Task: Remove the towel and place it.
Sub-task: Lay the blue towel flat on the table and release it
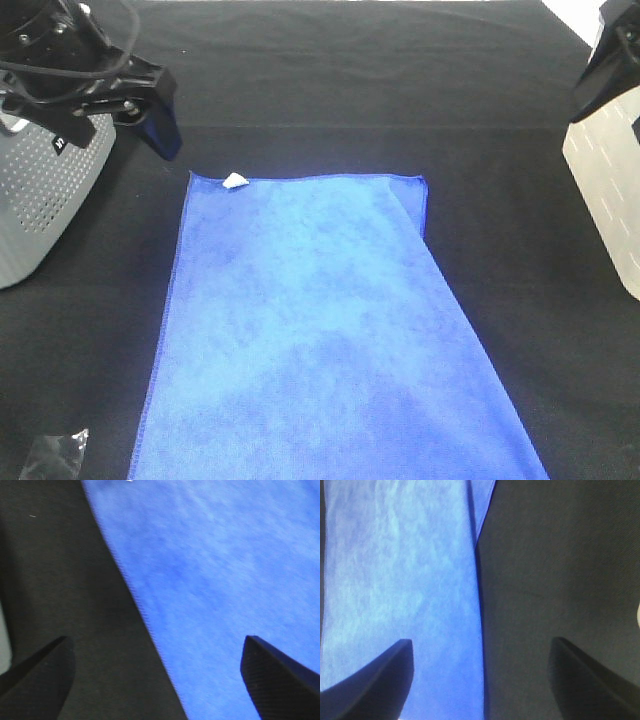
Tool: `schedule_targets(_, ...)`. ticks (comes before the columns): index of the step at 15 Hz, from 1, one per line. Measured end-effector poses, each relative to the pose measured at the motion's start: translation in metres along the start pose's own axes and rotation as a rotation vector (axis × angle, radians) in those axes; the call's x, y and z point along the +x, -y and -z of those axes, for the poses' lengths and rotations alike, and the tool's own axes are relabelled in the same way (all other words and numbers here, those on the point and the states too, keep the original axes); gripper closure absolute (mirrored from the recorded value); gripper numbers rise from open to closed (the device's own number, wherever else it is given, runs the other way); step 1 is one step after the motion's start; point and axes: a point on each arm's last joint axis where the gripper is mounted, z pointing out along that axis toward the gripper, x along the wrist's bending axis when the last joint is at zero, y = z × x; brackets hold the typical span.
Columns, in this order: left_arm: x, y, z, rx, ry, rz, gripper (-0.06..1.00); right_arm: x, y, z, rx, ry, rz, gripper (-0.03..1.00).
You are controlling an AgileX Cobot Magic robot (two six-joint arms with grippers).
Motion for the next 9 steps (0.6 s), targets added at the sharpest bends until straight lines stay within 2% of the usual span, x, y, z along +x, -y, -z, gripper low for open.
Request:
schedule_targets(2, 0.005, -0.005, -0.001, -0.031, -0.017, 0.000, 0.12, -0.001, -0.003, -0.001, -0.005, 0.003, 0.010, 0.25)
schedule_targets(4, 0.014, -0.019, -0.008, -0.053, -0.023, 0.024, 0.12, -0.004, -0.014, -0.011, 0.052, -0.010, 0.020, 0.24)
schedule_targets(5, 0.019, -0.027, -0.015, -0.043, -0.025, 0.035, 0.12, -0.007, -0.025, -0.019, 0.096, -0.018, 0.024, 0.21)
schedule_targets(6, 0.030, -0.047, -0.039, -0.002, -0.023, 0.040, 0.12, -0.014, -0.052, -0.033, 0.104, -0.022, 0.032, 0.15)
schedule_targets(9, 0.046, -0.073, -0.071, 0.034, 0.002, 0.080, 0.12, -0.024, -0.085, -0.057, 0.090, -0.021, 0.038, 0.10)
